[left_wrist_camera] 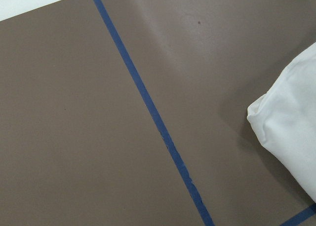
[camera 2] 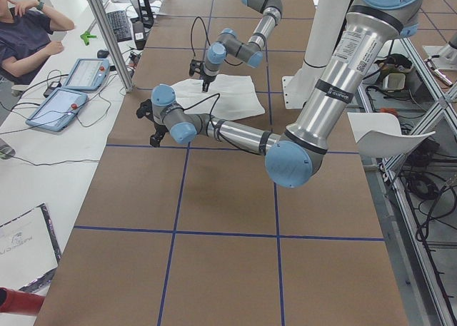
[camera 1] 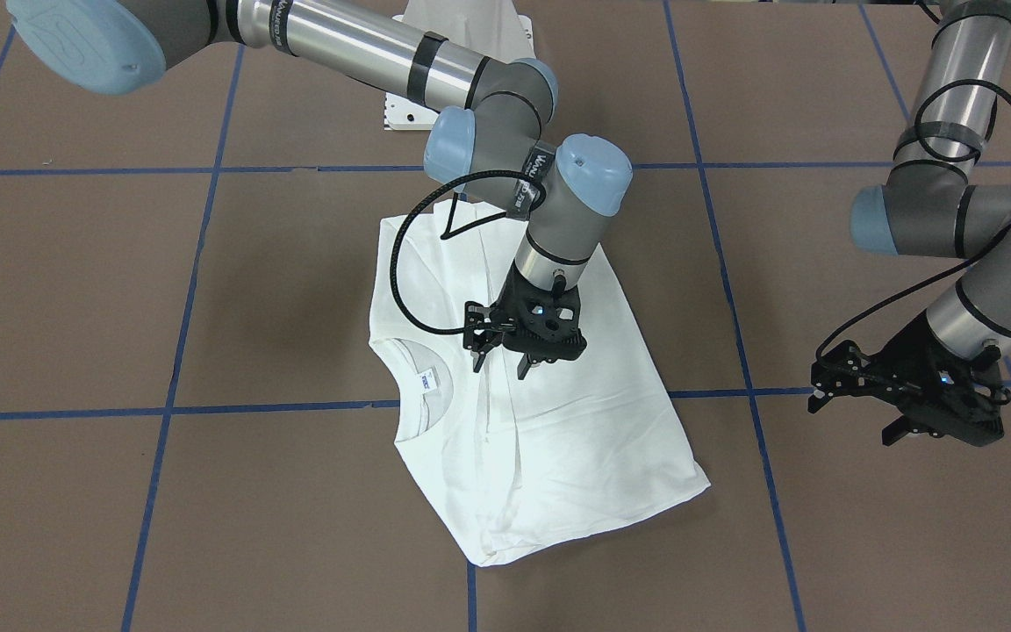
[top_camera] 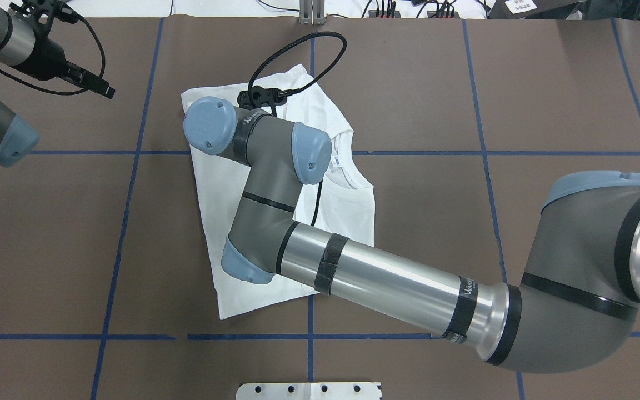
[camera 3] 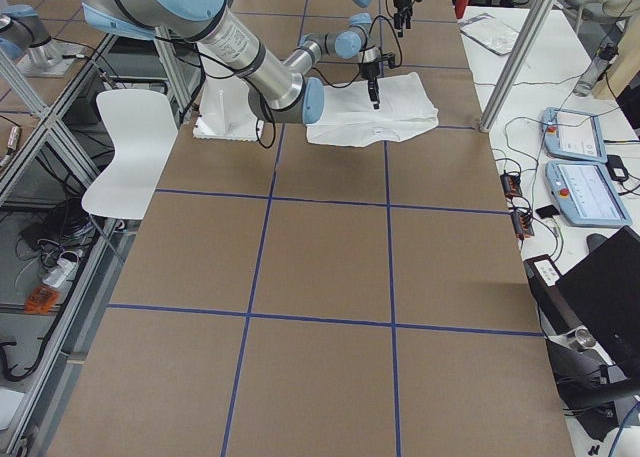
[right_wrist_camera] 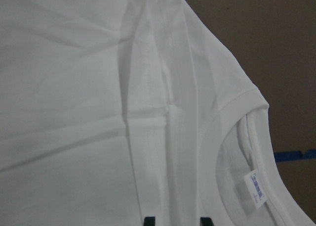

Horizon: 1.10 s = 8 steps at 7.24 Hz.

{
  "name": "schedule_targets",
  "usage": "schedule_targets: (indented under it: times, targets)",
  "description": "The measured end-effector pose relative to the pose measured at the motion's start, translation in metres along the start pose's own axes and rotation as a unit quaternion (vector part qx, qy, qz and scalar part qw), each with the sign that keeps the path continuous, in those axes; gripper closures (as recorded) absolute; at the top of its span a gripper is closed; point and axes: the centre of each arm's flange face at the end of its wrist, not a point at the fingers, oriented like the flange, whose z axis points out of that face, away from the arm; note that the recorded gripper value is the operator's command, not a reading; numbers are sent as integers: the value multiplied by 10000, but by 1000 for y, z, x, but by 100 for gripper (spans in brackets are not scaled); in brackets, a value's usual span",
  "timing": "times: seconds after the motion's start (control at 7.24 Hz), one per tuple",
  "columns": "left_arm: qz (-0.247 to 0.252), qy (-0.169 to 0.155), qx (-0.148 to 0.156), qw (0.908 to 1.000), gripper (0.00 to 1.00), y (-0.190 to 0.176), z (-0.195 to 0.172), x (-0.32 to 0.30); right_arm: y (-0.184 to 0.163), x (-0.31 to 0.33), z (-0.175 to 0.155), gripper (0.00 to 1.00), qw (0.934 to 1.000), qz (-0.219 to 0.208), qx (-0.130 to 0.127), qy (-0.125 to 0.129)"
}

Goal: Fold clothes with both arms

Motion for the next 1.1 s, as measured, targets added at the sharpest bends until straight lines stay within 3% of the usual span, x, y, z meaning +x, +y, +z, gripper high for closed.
schedule_targets:
  times: [0.28,0.41,0.55,1.1]
  targets:
    - [0,2,-5,10000,0,0,1,0,11,9,11,61,10000,-38,-32,14]
    - [-3,2,-6,10000,0,0,1,0,12,11,12,96,10000,-43,-35,15]
    - [-3,4,-5,10000,0,0,1,1,12,12,12,100,10000,-42,-34,11]
    - [12,13,27,10000,0,-2,-2,3,11,15,13,100,10000,-30,-26,10]
